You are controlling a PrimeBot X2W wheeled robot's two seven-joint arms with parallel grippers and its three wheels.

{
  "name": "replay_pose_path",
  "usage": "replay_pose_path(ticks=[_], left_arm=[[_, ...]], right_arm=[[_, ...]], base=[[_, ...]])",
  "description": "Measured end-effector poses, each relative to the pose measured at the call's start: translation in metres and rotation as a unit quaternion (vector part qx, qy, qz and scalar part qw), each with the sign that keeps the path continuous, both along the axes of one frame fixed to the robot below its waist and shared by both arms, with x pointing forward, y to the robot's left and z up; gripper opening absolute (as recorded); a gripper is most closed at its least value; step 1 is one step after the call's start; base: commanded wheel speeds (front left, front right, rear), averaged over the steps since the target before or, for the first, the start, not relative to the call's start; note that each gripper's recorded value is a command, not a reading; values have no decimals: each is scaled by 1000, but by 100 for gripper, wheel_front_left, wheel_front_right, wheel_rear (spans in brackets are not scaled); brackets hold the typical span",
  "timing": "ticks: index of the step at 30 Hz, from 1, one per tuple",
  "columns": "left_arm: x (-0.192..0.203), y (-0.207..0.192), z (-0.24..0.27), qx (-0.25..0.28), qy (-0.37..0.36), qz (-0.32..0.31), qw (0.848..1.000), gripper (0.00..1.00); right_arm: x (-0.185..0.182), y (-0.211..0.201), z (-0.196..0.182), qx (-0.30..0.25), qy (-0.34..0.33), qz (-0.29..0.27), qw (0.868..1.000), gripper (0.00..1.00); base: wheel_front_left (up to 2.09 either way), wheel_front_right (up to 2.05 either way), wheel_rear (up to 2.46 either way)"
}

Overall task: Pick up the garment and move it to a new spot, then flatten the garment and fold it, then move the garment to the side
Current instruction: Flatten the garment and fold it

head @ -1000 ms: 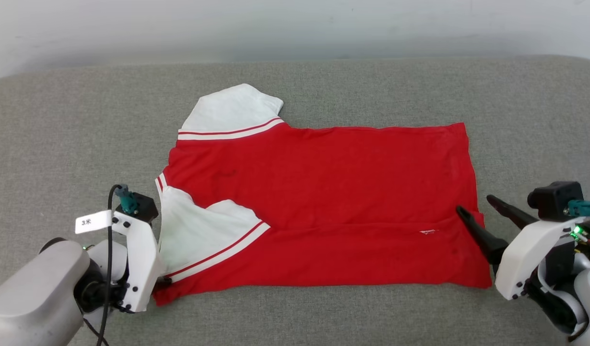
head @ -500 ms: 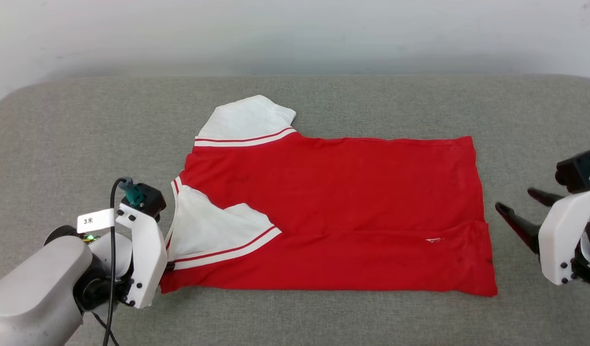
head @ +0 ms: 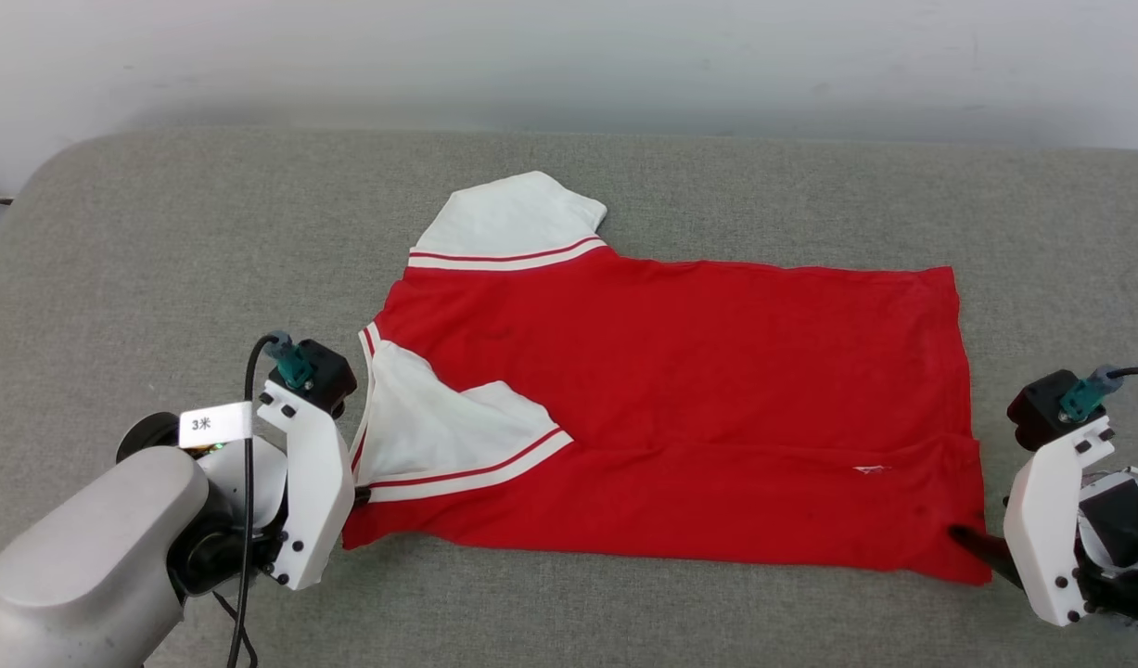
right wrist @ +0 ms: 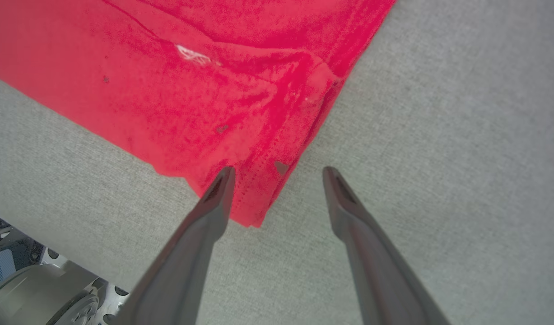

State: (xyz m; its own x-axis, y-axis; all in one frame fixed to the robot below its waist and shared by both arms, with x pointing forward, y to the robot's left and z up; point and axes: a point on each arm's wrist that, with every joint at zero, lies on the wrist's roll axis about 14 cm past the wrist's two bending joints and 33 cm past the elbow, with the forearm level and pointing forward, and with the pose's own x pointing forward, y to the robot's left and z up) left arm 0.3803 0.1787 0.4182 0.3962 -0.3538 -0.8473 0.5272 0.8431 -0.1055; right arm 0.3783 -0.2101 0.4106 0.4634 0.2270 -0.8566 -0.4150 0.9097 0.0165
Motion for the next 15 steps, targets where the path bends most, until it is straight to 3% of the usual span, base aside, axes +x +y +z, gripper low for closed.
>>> replay_pose_path(ticks=[15], left_arm=[[3,4,-12,1,2,4,1000,0]], right_arm=[[-19,8,-62,-19,75,8,997,100]], base=[[0,0,0]])
